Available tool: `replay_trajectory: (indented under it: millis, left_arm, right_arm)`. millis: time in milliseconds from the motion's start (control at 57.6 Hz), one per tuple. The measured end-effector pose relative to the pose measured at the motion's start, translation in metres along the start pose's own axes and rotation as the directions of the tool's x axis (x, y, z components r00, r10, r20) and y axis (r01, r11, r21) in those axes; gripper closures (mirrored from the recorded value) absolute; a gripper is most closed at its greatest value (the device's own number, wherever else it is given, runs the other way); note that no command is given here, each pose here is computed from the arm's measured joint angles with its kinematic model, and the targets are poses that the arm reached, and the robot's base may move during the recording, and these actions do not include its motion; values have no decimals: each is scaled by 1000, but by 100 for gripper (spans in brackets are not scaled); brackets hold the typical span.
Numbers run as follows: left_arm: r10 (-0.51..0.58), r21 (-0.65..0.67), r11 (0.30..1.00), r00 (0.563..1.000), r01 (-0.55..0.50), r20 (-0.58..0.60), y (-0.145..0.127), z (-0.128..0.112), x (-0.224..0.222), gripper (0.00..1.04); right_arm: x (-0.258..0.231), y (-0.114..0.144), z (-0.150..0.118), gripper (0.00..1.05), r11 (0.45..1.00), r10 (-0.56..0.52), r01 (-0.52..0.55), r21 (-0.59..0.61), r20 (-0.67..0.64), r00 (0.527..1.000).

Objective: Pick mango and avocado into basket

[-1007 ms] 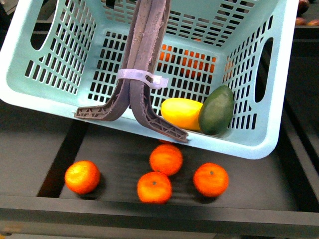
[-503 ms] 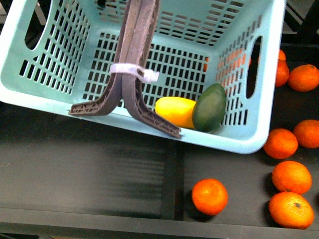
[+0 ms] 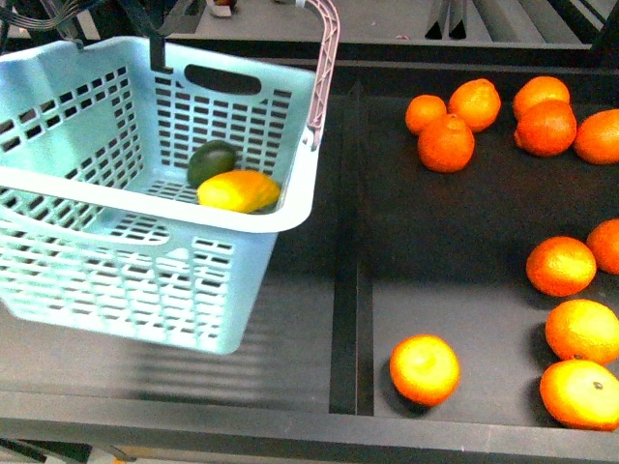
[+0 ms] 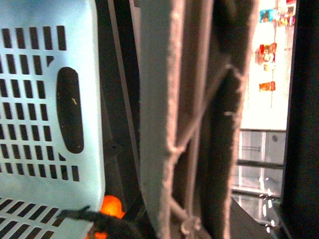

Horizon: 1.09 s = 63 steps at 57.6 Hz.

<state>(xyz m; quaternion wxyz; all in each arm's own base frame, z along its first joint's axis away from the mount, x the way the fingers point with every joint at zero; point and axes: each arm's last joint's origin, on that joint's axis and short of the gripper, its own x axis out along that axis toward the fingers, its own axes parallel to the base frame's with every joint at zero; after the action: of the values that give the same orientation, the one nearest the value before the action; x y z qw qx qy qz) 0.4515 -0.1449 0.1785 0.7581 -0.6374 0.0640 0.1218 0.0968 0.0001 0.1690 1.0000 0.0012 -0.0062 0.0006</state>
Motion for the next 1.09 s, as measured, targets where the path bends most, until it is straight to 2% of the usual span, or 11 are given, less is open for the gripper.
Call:
replay_trajectory:
  millis: [174,486,660,799,938,972,1042,1094]
  left_arm:
    - [-23,-99,995,999,25,23,12,-3,19,95]
    - [-86,-122,989,996,83,-20,34,-7,55,95]
    - [-40,-119,992,998,34,-53,42,-6,65,95]
    - [22,-90,996,998,-27,-53,47,-3,65,73]
    - [109,-44,993,992,-112,-69,40,0,59,51]
    - [168,-8,986,982,-169,-86,36,2,54,41]
    - [224,27,974,971,-223,-88,32,6,49,31]
    - [311,66,950,947,-306,-75,24,14,38,18]
  right_arm:
    - [0,0,0,9,1000,0,0,0,0,1000]
    - [0,0,0,9,1000,0,0,0,0,1000]
    - [0,0,0,9,1000,0,0,0,0,1000]
    - [0,0,0,9,1000,0,0,0,0,1000]
    - [0,0,0,9,1000,0,0,0,0,1000]
    - [0,0,0,9,1000,0,0,0,0,1000]
    - [0,0,0,9,1000,0,0,0,0,1000]
    - [0,0,0,9,1000,0,0,0,0,1000]
